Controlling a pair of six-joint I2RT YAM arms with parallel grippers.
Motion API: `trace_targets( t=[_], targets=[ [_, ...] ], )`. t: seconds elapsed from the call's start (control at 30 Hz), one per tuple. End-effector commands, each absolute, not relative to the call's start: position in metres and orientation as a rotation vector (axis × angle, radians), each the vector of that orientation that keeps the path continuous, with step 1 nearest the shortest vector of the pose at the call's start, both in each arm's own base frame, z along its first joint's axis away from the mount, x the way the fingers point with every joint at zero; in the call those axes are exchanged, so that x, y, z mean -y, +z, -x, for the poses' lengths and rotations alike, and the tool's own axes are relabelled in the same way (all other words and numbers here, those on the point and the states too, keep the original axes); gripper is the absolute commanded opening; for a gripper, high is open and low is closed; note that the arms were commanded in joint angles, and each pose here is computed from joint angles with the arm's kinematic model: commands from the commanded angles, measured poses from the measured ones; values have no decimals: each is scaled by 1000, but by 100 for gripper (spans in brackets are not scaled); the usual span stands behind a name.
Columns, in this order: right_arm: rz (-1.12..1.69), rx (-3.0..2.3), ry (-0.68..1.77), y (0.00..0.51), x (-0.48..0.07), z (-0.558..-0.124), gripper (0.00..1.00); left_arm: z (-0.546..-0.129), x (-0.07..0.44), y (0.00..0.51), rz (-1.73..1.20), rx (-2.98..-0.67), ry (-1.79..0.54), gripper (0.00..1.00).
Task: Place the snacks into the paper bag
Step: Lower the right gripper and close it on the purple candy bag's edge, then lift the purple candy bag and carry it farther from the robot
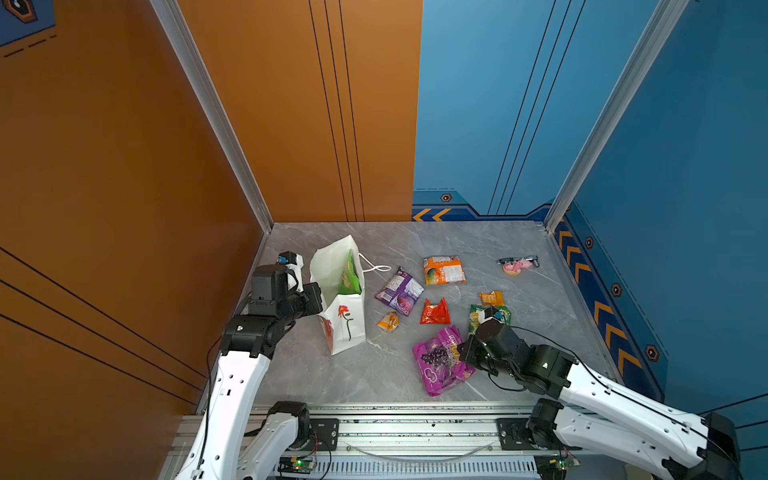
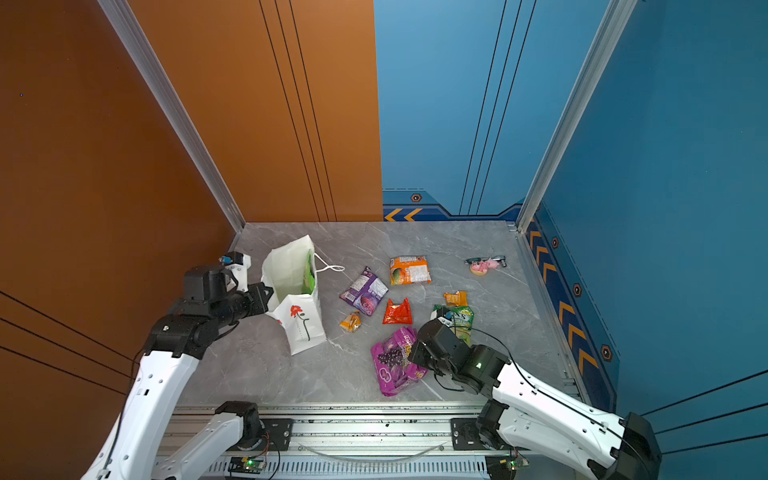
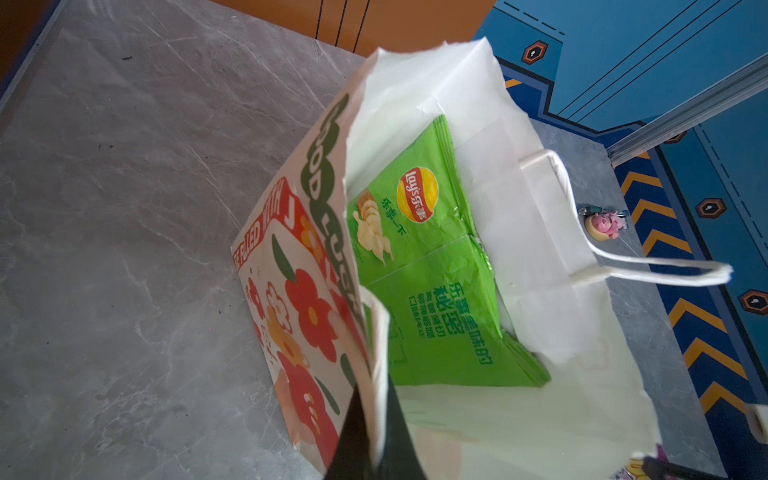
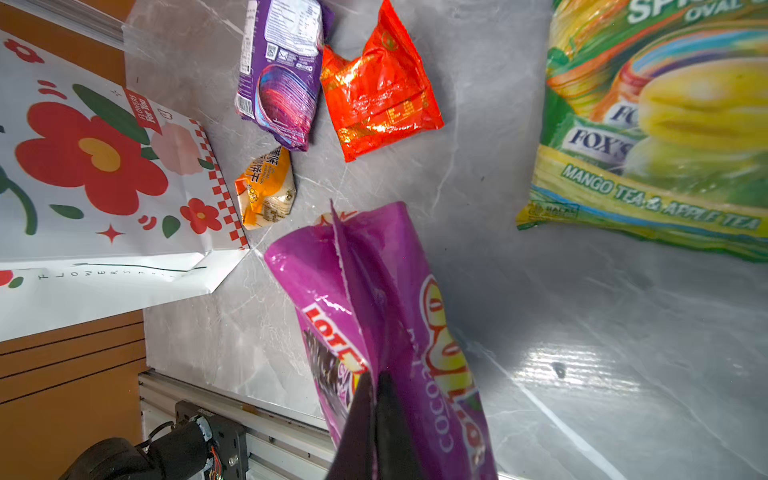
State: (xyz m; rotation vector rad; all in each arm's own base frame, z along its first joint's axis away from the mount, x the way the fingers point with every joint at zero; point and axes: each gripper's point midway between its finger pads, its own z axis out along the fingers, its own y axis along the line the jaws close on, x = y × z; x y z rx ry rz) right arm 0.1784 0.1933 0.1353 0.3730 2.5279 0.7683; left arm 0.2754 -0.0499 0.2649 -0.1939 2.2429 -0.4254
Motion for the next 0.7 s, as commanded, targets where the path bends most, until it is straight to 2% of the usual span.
trace_targets(
  t=[0.0, 0.17, 0.67],
  targets=[
    [-381, -2418, 789, 156, -191, -189, 0, -278, 53, 289, 147, -2191, -406, 0],
    [-411, -2394, 782, 160, -185, -190, 0, -278, 61, 296, 98, -2197, -375, 0],
    [-473, -2311, 786, 172, -179, -194, 0, -283, 92, 285, -21, -2273, -467, 0]
  ],
)
